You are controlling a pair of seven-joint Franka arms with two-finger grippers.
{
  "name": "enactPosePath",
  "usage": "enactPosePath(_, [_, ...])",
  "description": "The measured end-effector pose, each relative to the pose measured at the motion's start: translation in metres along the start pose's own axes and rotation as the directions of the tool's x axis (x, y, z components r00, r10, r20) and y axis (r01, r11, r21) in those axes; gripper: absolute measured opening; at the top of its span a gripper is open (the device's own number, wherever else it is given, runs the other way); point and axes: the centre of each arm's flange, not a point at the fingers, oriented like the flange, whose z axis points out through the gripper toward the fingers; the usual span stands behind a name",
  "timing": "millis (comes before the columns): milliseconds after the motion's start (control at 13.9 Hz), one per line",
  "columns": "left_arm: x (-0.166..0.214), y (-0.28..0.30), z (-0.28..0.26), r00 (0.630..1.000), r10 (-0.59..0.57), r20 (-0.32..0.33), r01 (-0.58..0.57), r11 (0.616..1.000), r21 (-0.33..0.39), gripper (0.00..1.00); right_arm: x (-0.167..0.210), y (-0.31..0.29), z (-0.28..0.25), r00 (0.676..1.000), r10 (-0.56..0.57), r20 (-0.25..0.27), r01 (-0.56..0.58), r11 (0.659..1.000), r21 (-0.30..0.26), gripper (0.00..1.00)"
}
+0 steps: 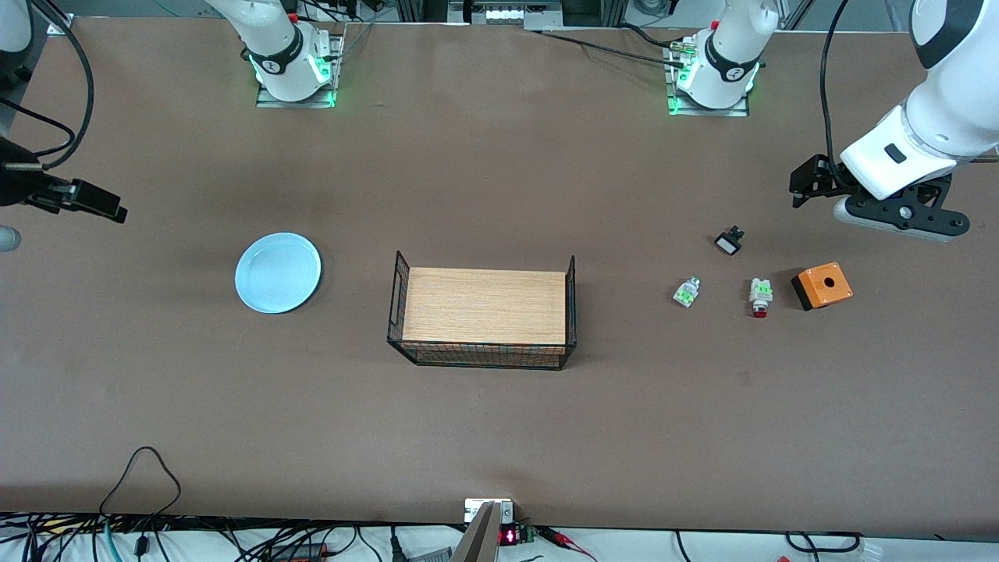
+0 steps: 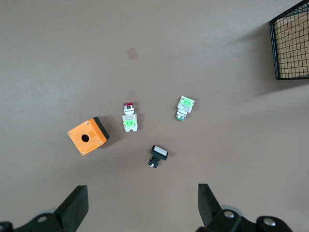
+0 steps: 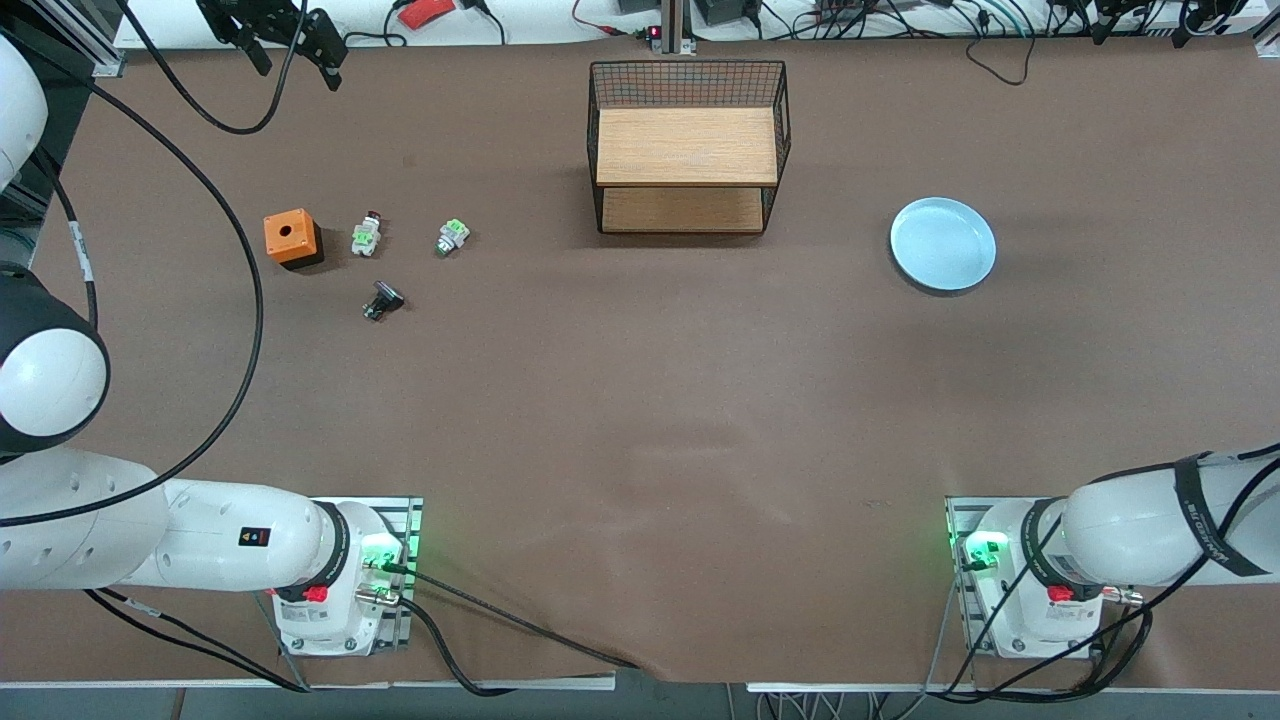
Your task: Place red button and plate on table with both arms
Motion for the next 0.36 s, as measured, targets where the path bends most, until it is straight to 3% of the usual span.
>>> enactPosePath(361, [-0.0001,-0.0003,-0.0032,1.000,-0.001,-0.004,0.001,1.000,0.000,1.00,-0.0019,-0.0041,0.0023,0.998,-0.057,0.014,0.057,0.998,0.000,1.00])
